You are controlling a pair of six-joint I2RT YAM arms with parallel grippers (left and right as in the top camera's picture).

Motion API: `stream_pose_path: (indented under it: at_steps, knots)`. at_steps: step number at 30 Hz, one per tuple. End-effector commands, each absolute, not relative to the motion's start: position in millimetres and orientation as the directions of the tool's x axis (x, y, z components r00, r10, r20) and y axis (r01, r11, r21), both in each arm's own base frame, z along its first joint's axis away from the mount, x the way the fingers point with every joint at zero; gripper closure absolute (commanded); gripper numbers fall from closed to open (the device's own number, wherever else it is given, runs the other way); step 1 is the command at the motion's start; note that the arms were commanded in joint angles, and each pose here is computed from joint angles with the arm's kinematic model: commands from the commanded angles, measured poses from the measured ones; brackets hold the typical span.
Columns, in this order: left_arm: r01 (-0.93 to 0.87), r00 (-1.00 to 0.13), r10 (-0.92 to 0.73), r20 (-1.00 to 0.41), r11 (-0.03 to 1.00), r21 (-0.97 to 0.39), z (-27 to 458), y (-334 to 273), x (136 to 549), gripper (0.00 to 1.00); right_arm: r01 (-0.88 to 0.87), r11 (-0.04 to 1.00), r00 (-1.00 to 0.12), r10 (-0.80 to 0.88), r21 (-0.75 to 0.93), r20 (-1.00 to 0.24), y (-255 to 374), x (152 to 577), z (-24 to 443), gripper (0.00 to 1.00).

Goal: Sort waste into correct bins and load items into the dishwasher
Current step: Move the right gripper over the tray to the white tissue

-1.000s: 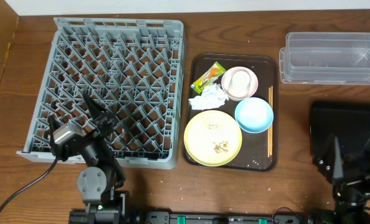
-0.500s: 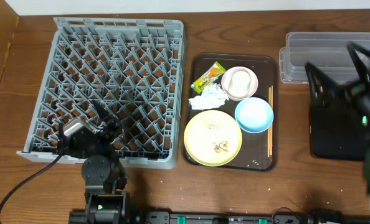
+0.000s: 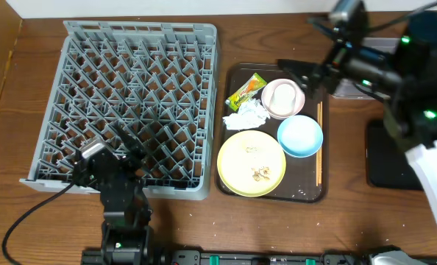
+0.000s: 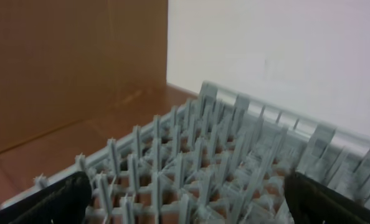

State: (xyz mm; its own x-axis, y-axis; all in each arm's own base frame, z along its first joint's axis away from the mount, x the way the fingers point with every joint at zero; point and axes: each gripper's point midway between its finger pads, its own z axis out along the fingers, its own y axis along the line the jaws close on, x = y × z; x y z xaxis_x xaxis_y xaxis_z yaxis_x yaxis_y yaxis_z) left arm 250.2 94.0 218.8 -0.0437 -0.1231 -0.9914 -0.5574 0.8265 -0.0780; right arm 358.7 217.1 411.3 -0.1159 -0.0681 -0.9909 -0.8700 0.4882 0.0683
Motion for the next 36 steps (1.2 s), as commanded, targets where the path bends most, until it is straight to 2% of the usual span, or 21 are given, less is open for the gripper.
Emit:
stream_pose_path:
  at_steps: [1, 4, 7, 13, 21, 26, 27, 30, 36]
  knots:
    - [-0.571, -0.084, -0.121, -0.989, 0.819, -0.052, 214, 96, 247, 0.0, -0.878, 0.461, -0.152, -0.023, 0.124, -0.988, 241, 360, 416, 0.01]
    - [-0.573, -0.18, -0.121, -0.976, 0.819, 0.004, 193, 96, 242, 0.0, -0.79, 0.591, -0.213, -0.014, 0.163, -0.977, 247, 381, 410, 0.01]
    - [-0.571, -0.261, -0.12, -0.958, 0.819, 0.052, 176, 96, 237, 0.0, -0.714, 0.684, -0.277, -0.08, 0.15, -0.957, 256, 392, 395, 0.01]
    - [-0.559, -0.383, -0.12, -0.916, 0.819, 0.127, 150, 96, 225, 0.0, -0.721, 0.684, -0.414, -0.3, 0.109, -0.86, 283, 392, 355, 0.01]
    - [-0.558, -0.389, -0.12, -0.914, 0.819, 0.13, 149, 96, 225, 0.0, -0.726, 0.67, -0.518, -0.387, 0.153, -0.763, 316, 400, 311, 0.01]
    - [-0.558, -0.389, -0.12, -0.914, 0.819, 0.13, 149, 96, 225, 0.0, -0.696, 0.695, -0.568, -0.376, 0.183, -0.732, 337, 411, 280, 0.01]
    - [-0.558, -0.389, -0.12, -0.914, 0.819, 0.13, 149, 96, 225, 0.0, -0.698, 0.692, -0.567, -0.379, 0.183, -0.732, 341, 412, 276, 0.06]
    - [-0.558, -0.389, -0.12, -0.914, 0.819, 0.13, 149, 96, 225, 0.0, -0.697, 0.692, -0.585, -0.394, 0.19, -0.709, 348, 417, 255, 0.14]
    - [-0.558, -0.389, -0.12, -0.914, 0.819, 0.13, 149, 96, 225, 0.0, -0.524, 0.829, -0.745, -0.334, 0.197, -0.578, 335, 435, 190, 0.22]
